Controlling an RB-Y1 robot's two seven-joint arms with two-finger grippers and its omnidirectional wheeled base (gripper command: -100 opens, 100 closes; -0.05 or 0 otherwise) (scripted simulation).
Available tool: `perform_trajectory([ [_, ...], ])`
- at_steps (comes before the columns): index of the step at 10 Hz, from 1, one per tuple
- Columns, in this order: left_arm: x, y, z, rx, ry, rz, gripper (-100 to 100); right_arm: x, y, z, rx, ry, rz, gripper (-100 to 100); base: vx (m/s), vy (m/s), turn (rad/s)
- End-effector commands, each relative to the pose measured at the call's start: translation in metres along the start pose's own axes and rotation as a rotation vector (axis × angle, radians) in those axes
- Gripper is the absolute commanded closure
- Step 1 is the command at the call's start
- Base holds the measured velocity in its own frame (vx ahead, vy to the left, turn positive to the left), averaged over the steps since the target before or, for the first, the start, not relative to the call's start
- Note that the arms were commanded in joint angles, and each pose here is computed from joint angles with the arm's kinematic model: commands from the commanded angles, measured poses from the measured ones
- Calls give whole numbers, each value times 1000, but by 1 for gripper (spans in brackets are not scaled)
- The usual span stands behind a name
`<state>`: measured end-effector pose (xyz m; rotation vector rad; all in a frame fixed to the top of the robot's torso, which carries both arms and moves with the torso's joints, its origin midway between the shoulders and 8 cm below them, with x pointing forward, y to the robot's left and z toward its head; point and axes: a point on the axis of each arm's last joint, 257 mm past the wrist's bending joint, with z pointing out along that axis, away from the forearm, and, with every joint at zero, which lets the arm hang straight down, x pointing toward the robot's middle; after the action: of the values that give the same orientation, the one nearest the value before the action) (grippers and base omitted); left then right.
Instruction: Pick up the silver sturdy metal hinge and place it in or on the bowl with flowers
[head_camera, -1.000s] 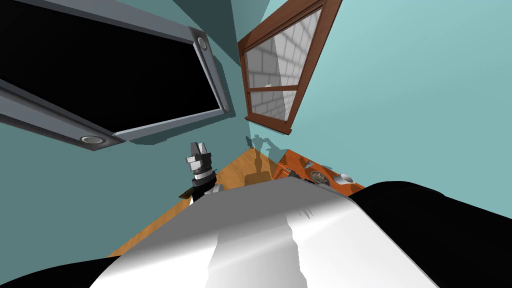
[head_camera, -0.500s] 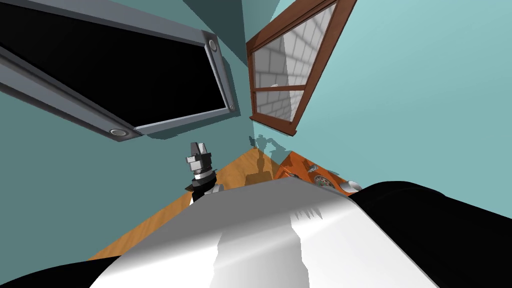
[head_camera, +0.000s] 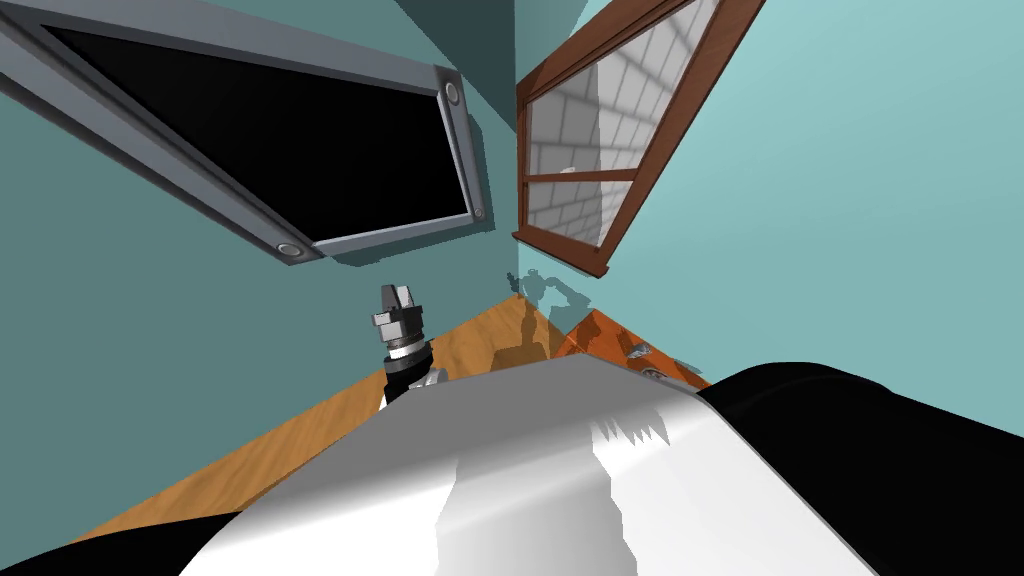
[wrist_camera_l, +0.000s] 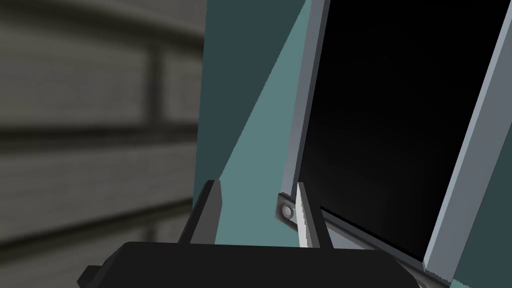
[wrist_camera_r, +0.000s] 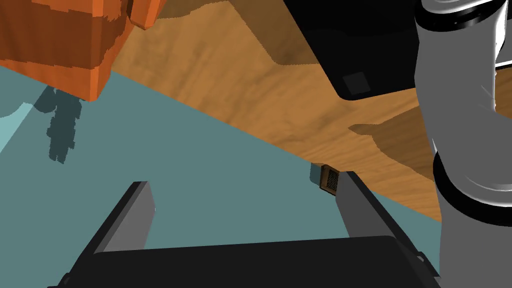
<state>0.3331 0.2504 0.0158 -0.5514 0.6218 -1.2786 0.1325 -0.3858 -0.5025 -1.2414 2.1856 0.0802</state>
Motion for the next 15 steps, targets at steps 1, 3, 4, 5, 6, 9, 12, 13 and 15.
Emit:
perform_trajectory([
  [1, 0, 0, 0, 0, 0, 0, 0, 31, 6, -8, -42, 74, -81, -100, 6, -50, 230],
  [3, 0, 0, 0, 0, 0, 0, 0, 61, 9, -20, -77, 142, -141, -100, 5, -49, 167],
  [4, 0, 0, 0, 0, 0, 0, 0, 82, 9, -31, -108, 192, -199, -100, -2, -85, 383],
  [5, 0, 0, 0, 0, 0, 0, 0, 104, 8, -43, -138, 244, -249, -100, 7, -102, 287],
  [6, 0, 0, 0, 0, 0, 0, 0, 109, 9, -45, -143, 255, -251, -100, 12, -71, 112],
  [9, 0, 0, 0, 0, 0, 0, 0, 147, 5, -69, -202, 345, -346, -100, 6, -52, 159],
  [12, 0, 0, 0, 0, 0, 0, 0, 167, 4, -83, -232, 391, -382, -100, 0, -32, 84],
  [13, 0, 0, 0, 0, 0, 0, 0, 181, 3, -94, -258, 425, -417, -100, -11, -73, 222],
  [15, 0, 0, 0, 0, 0, 0, 0, 207, 3, -116, -309, 488, -466, -100, -39, -102, 238],
])
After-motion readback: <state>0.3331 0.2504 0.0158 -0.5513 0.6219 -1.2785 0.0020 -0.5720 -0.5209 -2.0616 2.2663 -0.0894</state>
